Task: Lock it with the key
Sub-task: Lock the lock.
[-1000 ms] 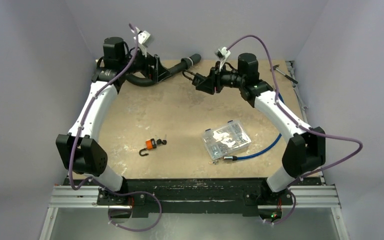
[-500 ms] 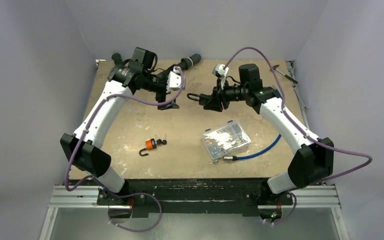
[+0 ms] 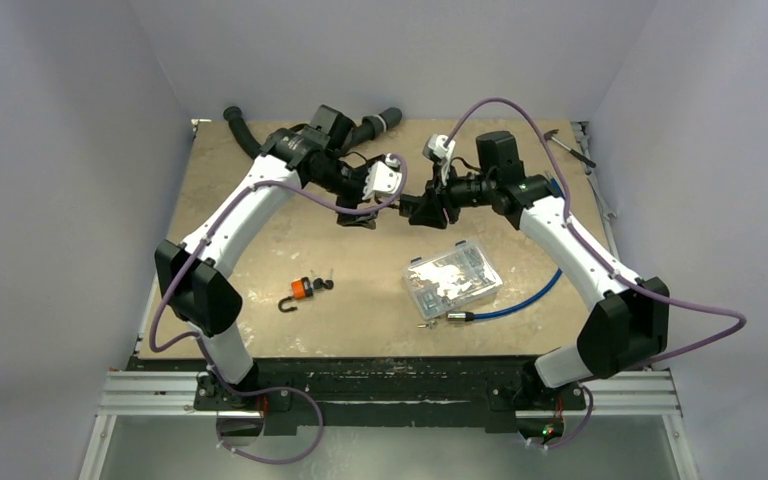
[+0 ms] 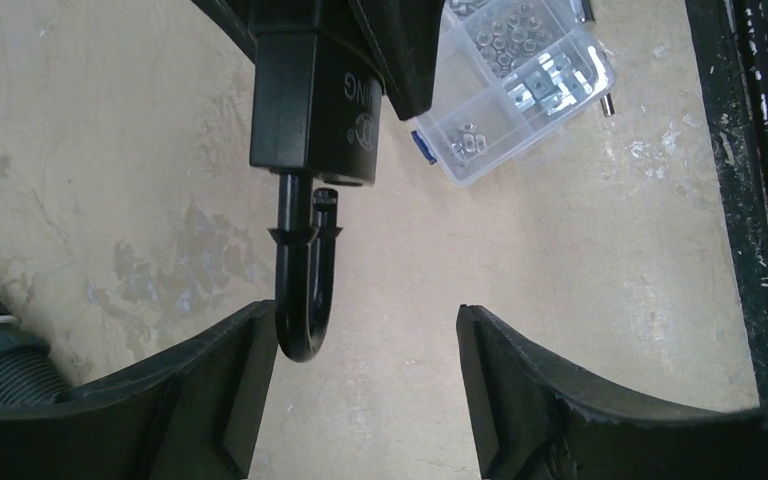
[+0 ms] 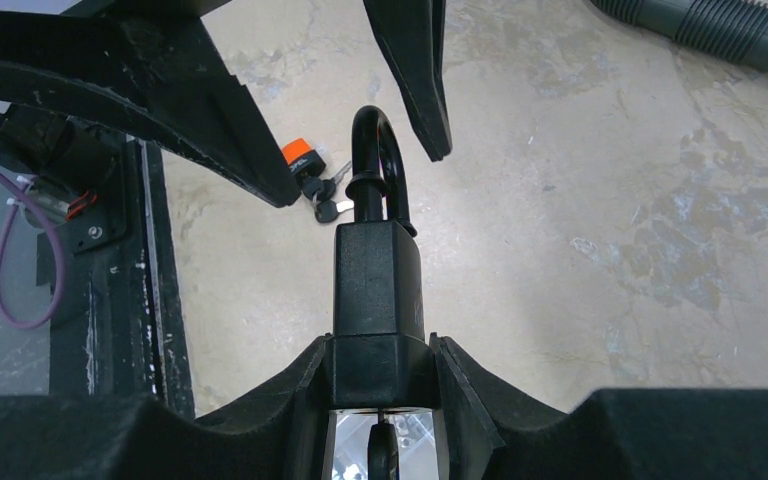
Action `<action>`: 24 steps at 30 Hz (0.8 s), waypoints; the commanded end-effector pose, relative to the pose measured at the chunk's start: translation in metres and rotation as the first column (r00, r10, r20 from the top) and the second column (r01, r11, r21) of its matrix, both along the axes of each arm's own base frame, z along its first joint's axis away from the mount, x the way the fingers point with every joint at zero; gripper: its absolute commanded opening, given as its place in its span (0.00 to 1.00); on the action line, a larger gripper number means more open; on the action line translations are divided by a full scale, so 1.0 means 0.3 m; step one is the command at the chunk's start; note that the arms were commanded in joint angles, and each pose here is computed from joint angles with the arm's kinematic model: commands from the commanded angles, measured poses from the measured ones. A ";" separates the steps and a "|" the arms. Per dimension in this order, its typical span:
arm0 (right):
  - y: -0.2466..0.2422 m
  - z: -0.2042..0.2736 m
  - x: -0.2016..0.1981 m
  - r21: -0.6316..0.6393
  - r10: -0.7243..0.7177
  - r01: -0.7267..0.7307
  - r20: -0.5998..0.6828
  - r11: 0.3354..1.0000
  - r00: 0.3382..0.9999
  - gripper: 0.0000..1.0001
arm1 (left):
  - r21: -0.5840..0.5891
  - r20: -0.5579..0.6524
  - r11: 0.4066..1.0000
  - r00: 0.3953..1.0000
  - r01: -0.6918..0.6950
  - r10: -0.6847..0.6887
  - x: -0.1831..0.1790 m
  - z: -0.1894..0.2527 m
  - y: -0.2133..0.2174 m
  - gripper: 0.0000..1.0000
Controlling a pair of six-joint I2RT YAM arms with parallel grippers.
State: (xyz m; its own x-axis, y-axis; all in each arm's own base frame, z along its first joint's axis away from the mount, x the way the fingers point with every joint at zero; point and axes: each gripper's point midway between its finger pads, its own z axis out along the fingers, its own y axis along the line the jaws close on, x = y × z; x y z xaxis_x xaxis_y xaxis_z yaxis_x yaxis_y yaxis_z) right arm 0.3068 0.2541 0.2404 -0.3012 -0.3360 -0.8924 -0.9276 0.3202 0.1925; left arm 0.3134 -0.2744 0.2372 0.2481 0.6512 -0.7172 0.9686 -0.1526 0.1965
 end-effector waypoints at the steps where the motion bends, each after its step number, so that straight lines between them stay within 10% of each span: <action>1: 0.029 0.121 -0.021 0.055 0.061 -0.068 0.128 0.996 0.990 0.00 | -0.032 0.062 0.999 0.998 0.012 -0.010 0.002 0.049 -0.048 0.65; 18: 0.030 0.104 -0.031 0.041 0.075 -0.081 0.123 0.996 0.990 0.00 | -0.058 0.036 0.998 0.999 0.024 -0.022 -0.016 0.046 -0.094 0.02; 24: 0.046 0.125 -0.039 0.076 0.092 -0.102 0.119 0.992 0.989 0.05 | -0.096 0.013 0.995 0.999 -0.033 0.035 -0.007 0.061 -0.106 0.00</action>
State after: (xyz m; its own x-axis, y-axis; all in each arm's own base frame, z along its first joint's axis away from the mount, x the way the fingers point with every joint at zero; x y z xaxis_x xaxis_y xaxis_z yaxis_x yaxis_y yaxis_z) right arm 0.2957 0.2589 0.2357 -0.2864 -0.3651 -0.8858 -0.9413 0.2796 0.1892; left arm 0.3126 -0.2966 0.2410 0.2545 0.6403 -0.7248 0.9661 -0.1348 0.2202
